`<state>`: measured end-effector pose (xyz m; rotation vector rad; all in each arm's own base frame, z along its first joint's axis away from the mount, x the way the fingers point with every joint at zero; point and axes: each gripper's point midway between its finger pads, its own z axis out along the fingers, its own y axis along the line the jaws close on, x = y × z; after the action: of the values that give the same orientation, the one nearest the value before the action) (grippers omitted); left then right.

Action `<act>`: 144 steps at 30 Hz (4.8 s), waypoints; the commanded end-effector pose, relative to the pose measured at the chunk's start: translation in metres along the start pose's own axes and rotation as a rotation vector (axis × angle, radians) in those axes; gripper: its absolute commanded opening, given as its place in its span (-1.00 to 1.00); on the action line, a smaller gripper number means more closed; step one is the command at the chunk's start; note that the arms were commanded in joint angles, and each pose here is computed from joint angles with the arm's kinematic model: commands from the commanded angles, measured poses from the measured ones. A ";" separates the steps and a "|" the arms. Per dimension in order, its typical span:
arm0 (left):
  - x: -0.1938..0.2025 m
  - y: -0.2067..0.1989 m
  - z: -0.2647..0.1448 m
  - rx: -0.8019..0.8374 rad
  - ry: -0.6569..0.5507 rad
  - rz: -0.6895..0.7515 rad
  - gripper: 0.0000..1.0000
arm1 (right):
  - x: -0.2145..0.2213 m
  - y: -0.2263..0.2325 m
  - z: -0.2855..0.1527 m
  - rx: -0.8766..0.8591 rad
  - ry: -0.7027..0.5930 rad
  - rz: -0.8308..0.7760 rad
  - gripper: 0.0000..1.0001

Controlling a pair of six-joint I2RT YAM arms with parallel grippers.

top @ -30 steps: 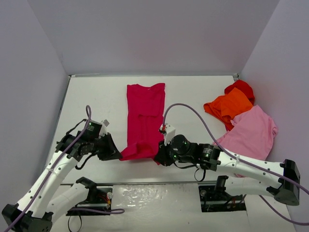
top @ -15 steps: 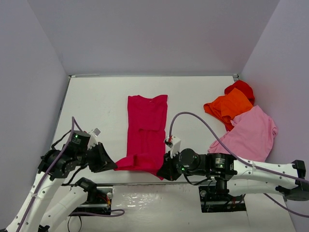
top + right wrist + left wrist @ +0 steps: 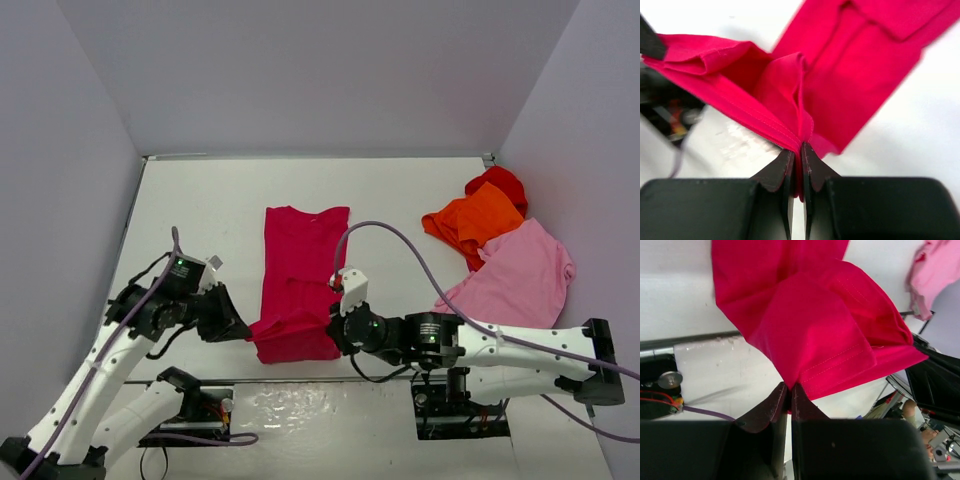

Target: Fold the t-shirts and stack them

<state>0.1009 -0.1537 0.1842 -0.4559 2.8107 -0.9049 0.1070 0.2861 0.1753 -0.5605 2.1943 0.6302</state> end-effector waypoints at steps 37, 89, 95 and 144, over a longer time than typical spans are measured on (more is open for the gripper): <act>-0.229 -0.112 0.126 -0.055 -0.189 0.288 -1.00 | -0.089 -0.178 0.160 0.359 -0.158 -0.111 -0.95; -0.197 -0.087 0.144 0.089 -0.039 0.132 0.94 | -0.122 -0.168 0.136 0.316 -0.221 0.062 -0.94; -0.122 -0.048 0.132 -0.032 0.021 0.072 0.94 | -0.034 -0.134 0.108 0.249 -0.036 0.295 0.23; -0.047 0.015 0.068 -0.235 -0.124 0.192 0.94 | 0.116 -0.040 0.141 0.000 -0.200 1.374 0.33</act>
<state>0.1576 -0.1648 0.1079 -0.3054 2.8237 -0.4961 0.1401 0.3317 0.0368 1.0255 2.0872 1.3543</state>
